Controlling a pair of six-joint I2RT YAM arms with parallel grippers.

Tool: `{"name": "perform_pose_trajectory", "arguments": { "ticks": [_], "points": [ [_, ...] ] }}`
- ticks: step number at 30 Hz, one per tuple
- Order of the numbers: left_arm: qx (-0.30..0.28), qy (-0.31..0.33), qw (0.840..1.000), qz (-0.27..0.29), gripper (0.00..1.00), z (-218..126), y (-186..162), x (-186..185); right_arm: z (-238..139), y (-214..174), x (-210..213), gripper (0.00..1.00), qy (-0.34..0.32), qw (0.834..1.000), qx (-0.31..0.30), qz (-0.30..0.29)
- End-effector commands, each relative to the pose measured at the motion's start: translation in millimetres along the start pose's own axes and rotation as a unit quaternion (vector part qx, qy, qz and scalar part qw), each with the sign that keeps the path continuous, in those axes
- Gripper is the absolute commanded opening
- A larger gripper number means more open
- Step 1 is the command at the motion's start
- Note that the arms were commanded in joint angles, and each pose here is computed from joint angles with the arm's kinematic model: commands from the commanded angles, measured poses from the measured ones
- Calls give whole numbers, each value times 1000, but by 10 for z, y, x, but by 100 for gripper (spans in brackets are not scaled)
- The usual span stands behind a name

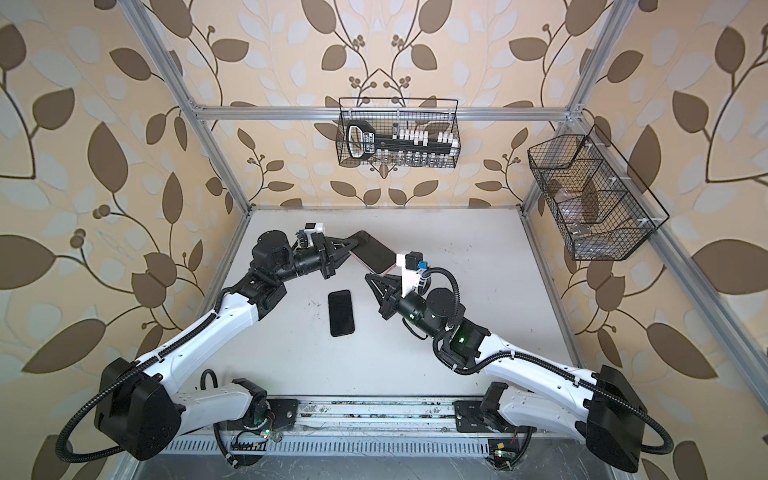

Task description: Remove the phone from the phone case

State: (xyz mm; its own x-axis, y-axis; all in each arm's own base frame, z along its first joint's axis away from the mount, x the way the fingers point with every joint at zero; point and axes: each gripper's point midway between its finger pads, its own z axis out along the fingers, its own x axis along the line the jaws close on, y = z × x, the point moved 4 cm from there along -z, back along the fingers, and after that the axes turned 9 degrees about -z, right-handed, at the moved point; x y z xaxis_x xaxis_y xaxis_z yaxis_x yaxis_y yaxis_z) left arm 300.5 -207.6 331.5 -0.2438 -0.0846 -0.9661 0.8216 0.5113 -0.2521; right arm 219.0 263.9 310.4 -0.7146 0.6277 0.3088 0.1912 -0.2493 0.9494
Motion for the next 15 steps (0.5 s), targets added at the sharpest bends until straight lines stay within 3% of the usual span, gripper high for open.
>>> {"name": "perform_pose_trajectory", "arguments": {
  "ticks": [1, 10, 15],
  "points": [
    [1, -62, 998, 29, 0, -148, -124, -445, -68, -90, -243, 11, -65, 997, 8, -42],
    [11, -89, 995, 42, 0, -187, -192, -580, -99, -184, -407, 10, -50, 998, -1, 22],
    [14, -91, 992, 90, 0, -194, -233, -656, -112, -164, -357, 14, -16, 999, 15, 49]
  ]
}}
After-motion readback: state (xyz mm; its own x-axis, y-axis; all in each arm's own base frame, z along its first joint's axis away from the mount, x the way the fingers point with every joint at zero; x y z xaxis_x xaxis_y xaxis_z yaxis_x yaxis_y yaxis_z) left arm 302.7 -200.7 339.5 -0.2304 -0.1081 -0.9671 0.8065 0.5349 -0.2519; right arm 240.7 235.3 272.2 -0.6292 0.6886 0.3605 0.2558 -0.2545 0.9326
